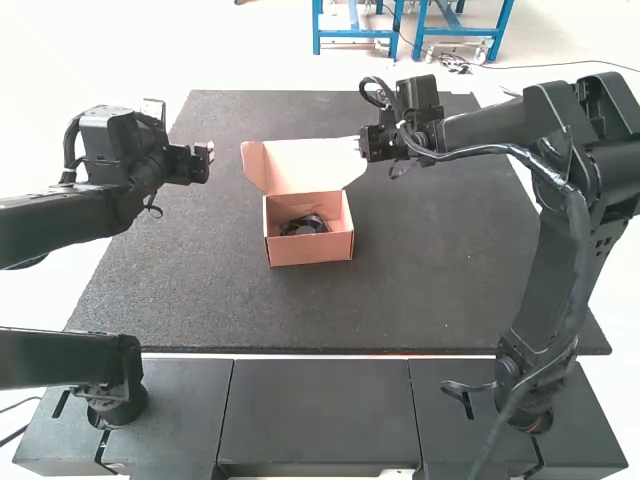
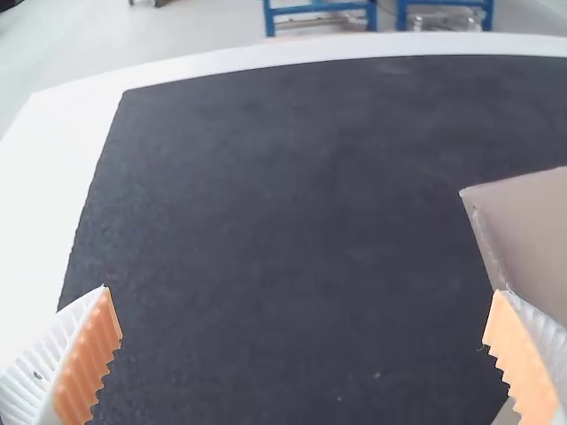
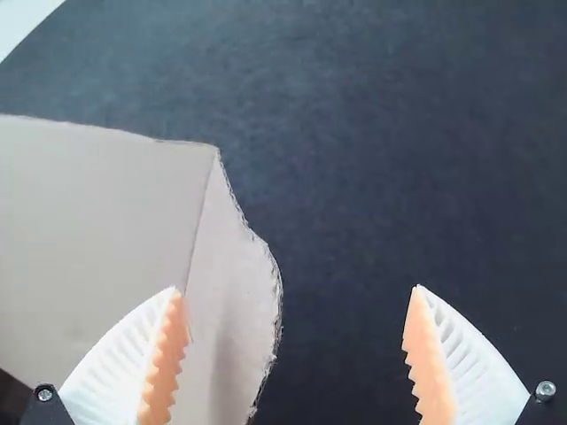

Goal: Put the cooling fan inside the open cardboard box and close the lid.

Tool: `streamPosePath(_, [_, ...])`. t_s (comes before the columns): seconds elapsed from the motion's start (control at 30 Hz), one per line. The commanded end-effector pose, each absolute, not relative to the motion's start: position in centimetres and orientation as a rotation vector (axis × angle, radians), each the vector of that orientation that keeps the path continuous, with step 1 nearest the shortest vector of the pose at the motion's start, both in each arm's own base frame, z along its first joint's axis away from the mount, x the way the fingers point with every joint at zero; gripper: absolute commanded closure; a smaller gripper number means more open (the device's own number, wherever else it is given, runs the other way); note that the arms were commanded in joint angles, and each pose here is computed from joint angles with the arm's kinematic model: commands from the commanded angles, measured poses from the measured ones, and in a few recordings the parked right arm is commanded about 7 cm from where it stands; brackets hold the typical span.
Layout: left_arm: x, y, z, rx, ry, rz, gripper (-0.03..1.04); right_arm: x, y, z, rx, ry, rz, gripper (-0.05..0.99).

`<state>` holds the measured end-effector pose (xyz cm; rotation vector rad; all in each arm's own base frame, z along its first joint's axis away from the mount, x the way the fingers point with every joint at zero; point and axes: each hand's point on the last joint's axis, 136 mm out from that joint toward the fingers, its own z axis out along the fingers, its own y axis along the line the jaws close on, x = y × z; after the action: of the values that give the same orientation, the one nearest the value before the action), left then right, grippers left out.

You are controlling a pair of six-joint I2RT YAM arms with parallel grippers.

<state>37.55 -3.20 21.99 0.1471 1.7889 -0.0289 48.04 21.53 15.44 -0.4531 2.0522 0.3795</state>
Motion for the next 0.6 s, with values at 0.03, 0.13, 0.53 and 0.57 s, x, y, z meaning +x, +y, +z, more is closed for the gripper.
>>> streamPosePath(0.03, [37.2, -3.2, 22.7, 0.146, 1.763, -0.042, 0.04, 47.9, 22.4, 15.7, -0.476, 2.042, 0.422, 0.4])
streamPosePath(0.13, [37.1, -3.3, 22.4, 0.15, 1.764, -0.045, 0.04, 47.7, 22.4, 15.1, -0.473, 2.057, 0.432, 0.4])
streamPosePath(0.53, [37.0, -3.2, 22.2, 0.146, 1.766, -0.042, 0.04, 47.2, 22.7, 14.1, -0.462, 2.085, 0.465, 0.82])
streamPosePath(0.57, [37.1, -3.2, 22.2, 0.146, 1.766, -0.042, 0.04, 47.2, 22.6, 14.0, -0.459, 2.087, 0.467, 0.88])
